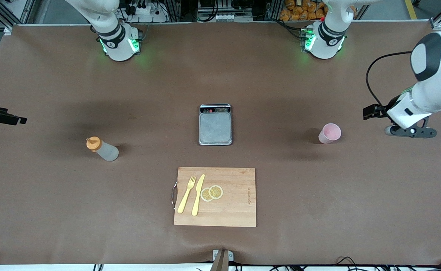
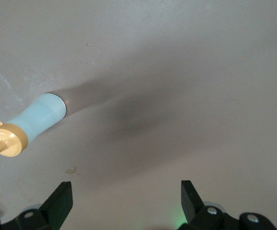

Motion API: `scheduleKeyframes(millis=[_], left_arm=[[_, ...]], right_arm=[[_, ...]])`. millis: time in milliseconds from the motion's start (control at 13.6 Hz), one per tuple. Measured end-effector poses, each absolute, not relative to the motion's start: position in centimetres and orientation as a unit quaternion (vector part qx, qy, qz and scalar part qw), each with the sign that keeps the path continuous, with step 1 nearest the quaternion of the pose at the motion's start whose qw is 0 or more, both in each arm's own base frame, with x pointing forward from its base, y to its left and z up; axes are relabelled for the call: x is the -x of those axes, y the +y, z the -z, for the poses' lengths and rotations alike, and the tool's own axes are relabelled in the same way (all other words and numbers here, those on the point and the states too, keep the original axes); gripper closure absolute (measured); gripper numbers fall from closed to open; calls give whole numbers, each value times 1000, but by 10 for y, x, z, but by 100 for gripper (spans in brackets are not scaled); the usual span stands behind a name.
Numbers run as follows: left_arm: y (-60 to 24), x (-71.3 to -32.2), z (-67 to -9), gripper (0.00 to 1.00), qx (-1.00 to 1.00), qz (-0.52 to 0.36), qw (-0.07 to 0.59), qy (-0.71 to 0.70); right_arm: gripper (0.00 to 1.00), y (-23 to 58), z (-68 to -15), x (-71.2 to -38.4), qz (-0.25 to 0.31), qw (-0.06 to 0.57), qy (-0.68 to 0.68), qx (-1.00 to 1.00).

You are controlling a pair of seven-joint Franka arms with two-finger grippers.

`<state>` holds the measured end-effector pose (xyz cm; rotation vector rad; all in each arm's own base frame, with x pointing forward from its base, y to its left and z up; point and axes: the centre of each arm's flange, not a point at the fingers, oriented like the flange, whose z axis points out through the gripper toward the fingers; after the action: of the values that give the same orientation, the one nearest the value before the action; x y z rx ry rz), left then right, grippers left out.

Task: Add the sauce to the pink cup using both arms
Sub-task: 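Reach the left gripper to the pink cup while the right gripper reaches the bottle, then grasp the pink cup with the left gripper while the right gripper grasps the bottle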

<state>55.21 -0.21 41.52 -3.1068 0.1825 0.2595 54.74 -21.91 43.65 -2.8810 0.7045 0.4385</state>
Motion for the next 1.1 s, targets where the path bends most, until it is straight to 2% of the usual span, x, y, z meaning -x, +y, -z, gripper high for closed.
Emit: scheduleKeyframes(millis=[294, 515, 809, 1104], left_arm=[[-6, -564, -362, 0, 994, -93, 7, 63], [-9, -565, -336, 0, 994, -90, 6, 66], [-20, -561, -295, 0, 991, -114, 2, 76], [-25, -560, -259, 0, 988, -132, -1, 81]], right_arm=[[0, -240, -407, -540, -178, 109, 300, 931], [0, -260, -391, -539, -187, 114, 322, 921], [0, -274, -366, -555, -194, 118, 331, 916], [0, -294, -322, -556, -230, 165, 395, 874]])
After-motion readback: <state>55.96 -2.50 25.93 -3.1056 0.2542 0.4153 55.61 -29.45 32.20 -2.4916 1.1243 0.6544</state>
